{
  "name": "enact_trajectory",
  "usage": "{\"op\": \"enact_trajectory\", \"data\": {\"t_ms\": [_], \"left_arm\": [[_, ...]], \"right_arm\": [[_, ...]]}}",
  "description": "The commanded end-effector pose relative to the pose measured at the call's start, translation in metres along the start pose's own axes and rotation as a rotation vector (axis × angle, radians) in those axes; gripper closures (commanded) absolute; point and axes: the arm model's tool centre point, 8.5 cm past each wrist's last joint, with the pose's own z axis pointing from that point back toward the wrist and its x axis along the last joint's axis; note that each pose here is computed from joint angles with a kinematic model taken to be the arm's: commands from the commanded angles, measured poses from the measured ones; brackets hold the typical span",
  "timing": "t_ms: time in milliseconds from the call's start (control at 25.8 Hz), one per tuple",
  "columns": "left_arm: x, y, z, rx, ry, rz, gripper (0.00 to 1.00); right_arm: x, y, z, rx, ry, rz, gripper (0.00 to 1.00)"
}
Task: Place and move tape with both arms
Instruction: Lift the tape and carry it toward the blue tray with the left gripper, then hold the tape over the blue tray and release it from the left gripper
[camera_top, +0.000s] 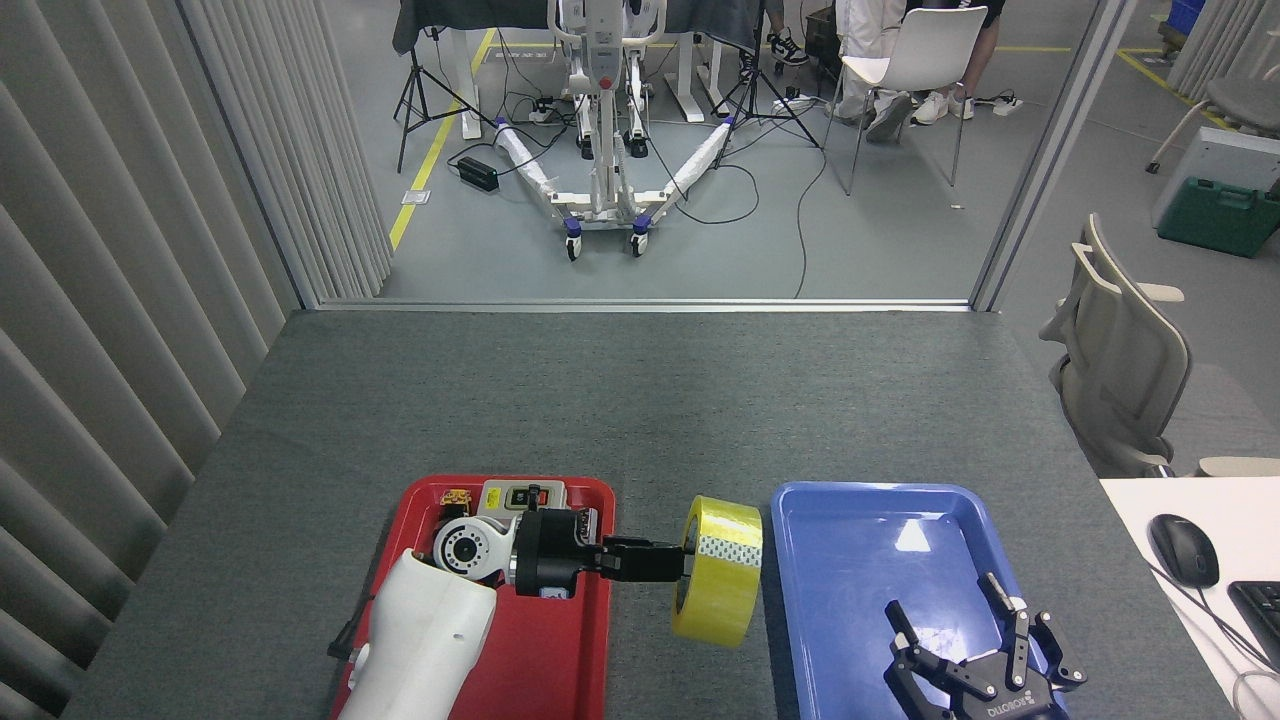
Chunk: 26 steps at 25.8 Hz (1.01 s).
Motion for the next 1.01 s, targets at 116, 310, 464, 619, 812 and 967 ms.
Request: {"op": "enact_trajectory", "data": {"t_ms": [116,310,464,619,812,967], "left_arm": [[0.001,-0.005,-0.014,0.002,-0.034,0.024,1.0],[-0.001,-0.007,-0.013,-0.001,-0.031,0.034,1.0],[-0.001,-0.01,-0.017,-0.018,-0.033,0.035,1.0],[-0.001,-0.012,-0.019,-0.025,-0.033,0.036,1.0],[-0.001,-0.013,-0.019,-0.025,-0.033,0.039,1.0],[0.002,-0.012,-0.02,-0.031,-0.032,0.022,1.0]], "right_arm": [[0.016,-0.017,0.026,-0.053,-0.356,-0.066,0.0],[0.019,-0.027,0.032,-0.092,-0.404,-0.076,0.0],[0.025,-0.03,0.031,-0.105,-0.414,-0.077,0.0],[0.038,-0.032,0.024,-0.128,-0.434,-0.097,0.0],[0.07,-0.025,0.018,-0.119,-0.505,-0.128,0.01],[0.093,-0.022,0.011,-0.125,-0.534,-0.145,0.02]]}}
